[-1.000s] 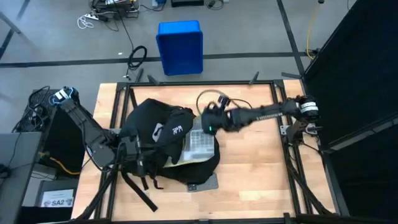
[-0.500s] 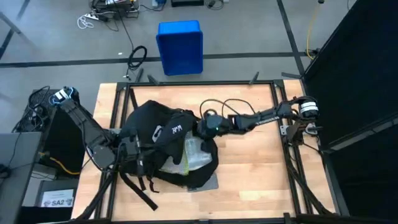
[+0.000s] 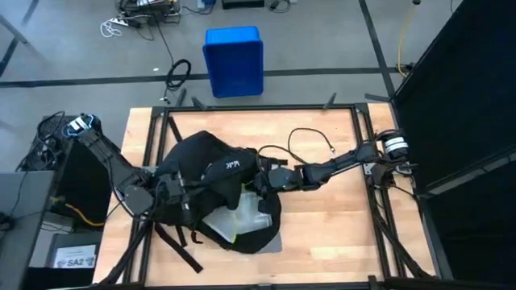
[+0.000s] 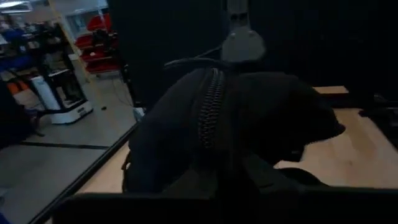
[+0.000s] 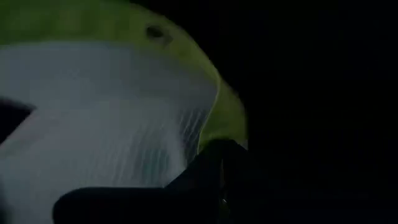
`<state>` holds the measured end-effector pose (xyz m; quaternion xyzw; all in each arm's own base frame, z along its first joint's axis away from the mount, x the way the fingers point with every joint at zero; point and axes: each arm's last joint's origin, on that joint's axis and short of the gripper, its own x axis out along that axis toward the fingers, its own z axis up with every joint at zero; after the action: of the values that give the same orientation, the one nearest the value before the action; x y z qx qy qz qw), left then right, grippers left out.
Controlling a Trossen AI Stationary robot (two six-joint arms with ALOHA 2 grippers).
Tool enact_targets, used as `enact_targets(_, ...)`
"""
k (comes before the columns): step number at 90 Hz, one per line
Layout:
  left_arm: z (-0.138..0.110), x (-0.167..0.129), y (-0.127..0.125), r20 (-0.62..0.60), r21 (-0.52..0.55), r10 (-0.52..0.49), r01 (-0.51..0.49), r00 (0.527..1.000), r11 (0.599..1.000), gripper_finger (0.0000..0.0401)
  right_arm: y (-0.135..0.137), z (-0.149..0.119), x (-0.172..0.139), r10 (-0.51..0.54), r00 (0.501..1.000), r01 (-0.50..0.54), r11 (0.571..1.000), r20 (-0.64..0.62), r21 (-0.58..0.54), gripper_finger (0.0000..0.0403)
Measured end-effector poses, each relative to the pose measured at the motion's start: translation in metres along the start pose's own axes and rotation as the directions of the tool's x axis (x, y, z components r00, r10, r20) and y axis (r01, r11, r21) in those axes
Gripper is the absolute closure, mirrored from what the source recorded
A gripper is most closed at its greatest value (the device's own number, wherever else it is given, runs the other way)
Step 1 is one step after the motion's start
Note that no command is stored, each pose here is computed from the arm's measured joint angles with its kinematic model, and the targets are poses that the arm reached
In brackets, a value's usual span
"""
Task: Unpack backpack
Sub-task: Put the zip bag into the backpack
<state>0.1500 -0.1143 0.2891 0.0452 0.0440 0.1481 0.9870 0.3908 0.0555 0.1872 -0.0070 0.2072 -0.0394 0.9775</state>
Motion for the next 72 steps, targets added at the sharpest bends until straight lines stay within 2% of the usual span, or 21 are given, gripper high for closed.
enact_targets(14,0.0,0.0,0.0,-0.001,0.006,-0.019,0.019,1.0,1.0,0.0401,-0.007,0.004,0.003,-0.044,0.997,0.046,0.998,0.061,-0.03,0.0396)
enact_targets(33,-0.001,0.0,0.0,-0.006,0.015,-0.022,0.022,1.0,1.0,0.0401,0.015,0.009,-0.003,-0.073,0.99,0.099,0.971,0.124,-0.219,0.0353)
enact_targets(49,-0.001,0.0,0.0,-0.006,0.016,-0.022,0.022,1.0,1.0,0.0401,0.04,0.011,-0.012,-0.165,0.969,0.213,0.935,0.183,-0.285,0.0276)
enact_targets(62,-0.001,0.0,0.0,-0.004,0.012,-0.019,0.019,1.0,1.0,0.0401,0.056,0.018,-0.021,-0.17,0.946,0.239,0.94,0.275,-0.243,0.0196)
enact_targets(72,0.0,0.001,0.0,0.0,0.008,-0.013,0.013,1.0,1.0,0.0401,0.059,0.023,-0.024,-0.189,0.928,0.261,0.944,0.321,-0.2,0.014)
